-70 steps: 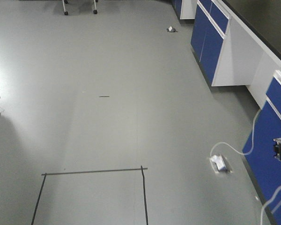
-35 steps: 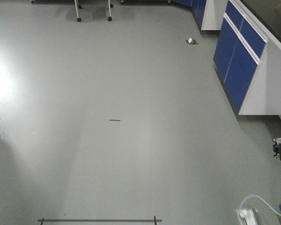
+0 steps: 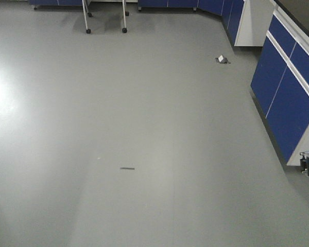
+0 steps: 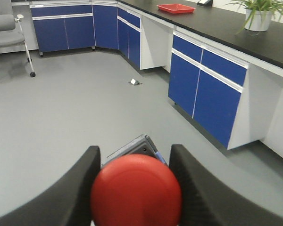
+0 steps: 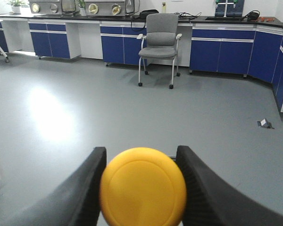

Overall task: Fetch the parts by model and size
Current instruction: 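Drive the base away from the bench holding both buttons, then drive the base to the bench with the orange-red tray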

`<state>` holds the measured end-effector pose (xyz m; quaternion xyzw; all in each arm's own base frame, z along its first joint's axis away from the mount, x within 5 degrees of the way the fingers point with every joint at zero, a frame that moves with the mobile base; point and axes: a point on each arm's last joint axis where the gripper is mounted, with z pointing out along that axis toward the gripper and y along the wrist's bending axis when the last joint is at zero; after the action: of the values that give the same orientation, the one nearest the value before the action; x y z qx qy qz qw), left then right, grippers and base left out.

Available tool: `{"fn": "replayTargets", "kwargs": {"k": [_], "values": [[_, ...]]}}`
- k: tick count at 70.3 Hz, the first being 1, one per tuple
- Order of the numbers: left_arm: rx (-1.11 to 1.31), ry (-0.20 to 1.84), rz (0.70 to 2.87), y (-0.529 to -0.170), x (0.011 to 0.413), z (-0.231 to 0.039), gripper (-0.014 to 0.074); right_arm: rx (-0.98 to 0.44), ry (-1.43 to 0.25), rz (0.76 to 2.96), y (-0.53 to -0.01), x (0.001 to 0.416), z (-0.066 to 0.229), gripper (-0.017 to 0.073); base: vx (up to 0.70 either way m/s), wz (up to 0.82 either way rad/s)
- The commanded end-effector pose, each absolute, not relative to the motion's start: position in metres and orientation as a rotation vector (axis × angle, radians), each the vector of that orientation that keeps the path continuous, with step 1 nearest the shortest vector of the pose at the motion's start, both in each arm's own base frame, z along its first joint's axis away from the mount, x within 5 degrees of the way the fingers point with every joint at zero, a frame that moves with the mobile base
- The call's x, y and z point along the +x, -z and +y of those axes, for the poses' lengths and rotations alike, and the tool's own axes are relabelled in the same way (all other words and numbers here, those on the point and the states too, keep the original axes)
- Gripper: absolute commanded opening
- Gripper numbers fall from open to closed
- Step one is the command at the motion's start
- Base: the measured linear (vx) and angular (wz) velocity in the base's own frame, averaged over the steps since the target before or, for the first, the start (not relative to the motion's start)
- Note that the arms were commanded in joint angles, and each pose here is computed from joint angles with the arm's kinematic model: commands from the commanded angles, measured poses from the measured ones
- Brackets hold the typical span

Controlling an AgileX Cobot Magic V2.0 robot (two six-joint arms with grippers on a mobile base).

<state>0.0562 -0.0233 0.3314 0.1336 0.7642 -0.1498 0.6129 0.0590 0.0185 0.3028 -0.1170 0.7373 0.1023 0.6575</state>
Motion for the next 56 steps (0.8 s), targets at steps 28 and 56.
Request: {"fn": "replayTargets", "kwargs": {"k": [28, 56], "values": [[0.297, 0.372, 1.67, -0.3458, 0.057, -0.0246, -0.0007, -0.256, -0.233, 1.573, -0.3182, 0.0594, 0.0186, -0.0005, 0.68, -0.07], [0.297, 0.372, 1.67, -0.3458, 0.057, -0.0246, -0.0007, -0.256, -0.233, 1.573, -0.3182, 0.0594, 0.0186, -0.0005, 0.72, -0.01]]}}
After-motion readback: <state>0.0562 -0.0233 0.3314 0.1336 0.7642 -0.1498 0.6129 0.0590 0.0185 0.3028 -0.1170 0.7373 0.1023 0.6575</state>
